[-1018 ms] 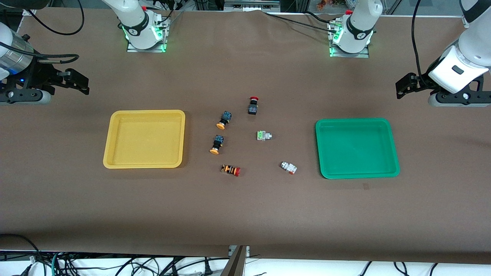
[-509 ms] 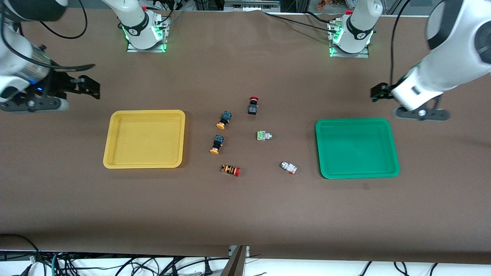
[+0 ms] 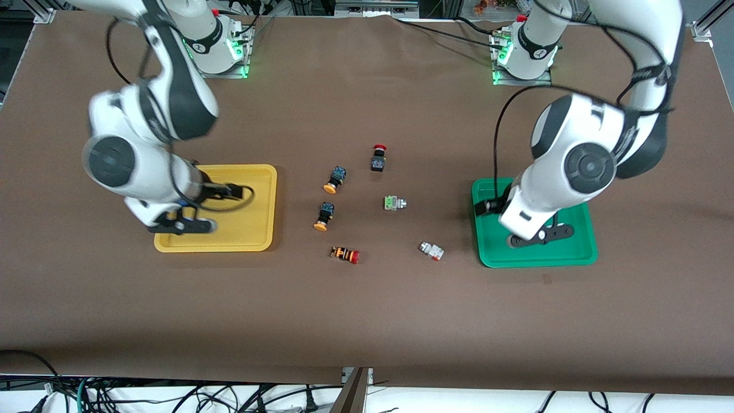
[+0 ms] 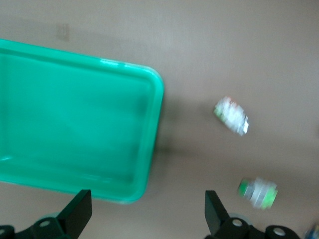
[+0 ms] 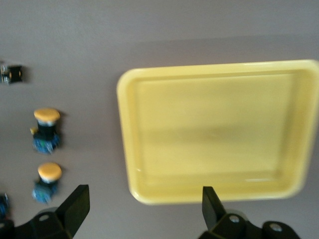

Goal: Place green and yellow buttons in trays
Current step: 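Grasp a yellow button with the right gripper while the left grasps a green button, then place the yellow button in the yellow tray while the left places green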

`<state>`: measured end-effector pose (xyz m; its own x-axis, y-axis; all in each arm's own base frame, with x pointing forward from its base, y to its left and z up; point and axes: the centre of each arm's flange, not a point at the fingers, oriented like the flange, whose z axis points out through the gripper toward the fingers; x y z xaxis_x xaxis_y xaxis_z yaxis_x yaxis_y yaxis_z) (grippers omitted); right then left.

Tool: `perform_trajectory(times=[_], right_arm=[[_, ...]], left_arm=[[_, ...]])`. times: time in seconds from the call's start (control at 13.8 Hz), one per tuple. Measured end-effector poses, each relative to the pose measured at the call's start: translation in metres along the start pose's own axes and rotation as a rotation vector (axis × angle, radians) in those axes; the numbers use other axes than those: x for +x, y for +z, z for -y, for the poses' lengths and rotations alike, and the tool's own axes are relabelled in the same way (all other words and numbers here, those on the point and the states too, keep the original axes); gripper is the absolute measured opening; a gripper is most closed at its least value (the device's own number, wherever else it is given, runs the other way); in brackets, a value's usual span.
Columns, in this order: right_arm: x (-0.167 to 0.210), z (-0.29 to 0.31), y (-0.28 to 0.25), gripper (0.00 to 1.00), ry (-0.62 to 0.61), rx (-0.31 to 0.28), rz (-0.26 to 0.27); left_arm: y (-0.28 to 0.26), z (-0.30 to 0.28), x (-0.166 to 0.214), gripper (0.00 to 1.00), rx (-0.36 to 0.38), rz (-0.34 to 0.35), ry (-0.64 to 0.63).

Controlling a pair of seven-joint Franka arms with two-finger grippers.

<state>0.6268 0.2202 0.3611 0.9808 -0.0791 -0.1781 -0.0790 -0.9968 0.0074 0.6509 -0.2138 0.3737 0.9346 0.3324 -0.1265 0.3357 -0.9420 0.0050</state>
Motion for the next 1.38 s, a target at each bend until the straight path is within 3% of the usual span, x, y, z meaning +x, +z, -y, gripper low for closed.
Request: perform_trajectory(times=[0.15,0.36,0.73,0.87,1.16,1.24,1.38], right_arm=[[-0.001,0.053,0.050,1.00,0.079,0.005,-0.027],[-0.016,0.118,0.105,1.00,0.152,0.024,-0.067],[-0.031,0.167,0.164,1.00,0.207,0.062,-0.113],[-0.031,0.171,0.180,1.00,0.222,0.066,-0.116],[-0.028,0.173,0.188,0.55,0.213,0.074,-0.126],[-0.026,0.173,0.185,0.46,0.201,0.076,-0.132],[-0.014,0.162,0.172,0.44,0.142,0.064,-0.138]], left_arm=[[0.033,-0.018,0.018,1.00,-0.044,-0.031,-0.174],[0.093,-0.063,0.012,1.00,-0.074,-0.040,-0.408],[0.191,-0.109,-0.009,1.00,-0.108,-0.058,-0.547],[0.211,-0.110,-0.010,0.81,-0.101,-0.064,-0.545],[0.200,-0.108,0.001,0.36,-0.115,-0.089,-0.552],[0.195,-0.104,0.007,0.34,-0.113,-0.100,-0.556],[0.177,-0.094,0.014,0.34,-0.065,-0.094,-0.532]])
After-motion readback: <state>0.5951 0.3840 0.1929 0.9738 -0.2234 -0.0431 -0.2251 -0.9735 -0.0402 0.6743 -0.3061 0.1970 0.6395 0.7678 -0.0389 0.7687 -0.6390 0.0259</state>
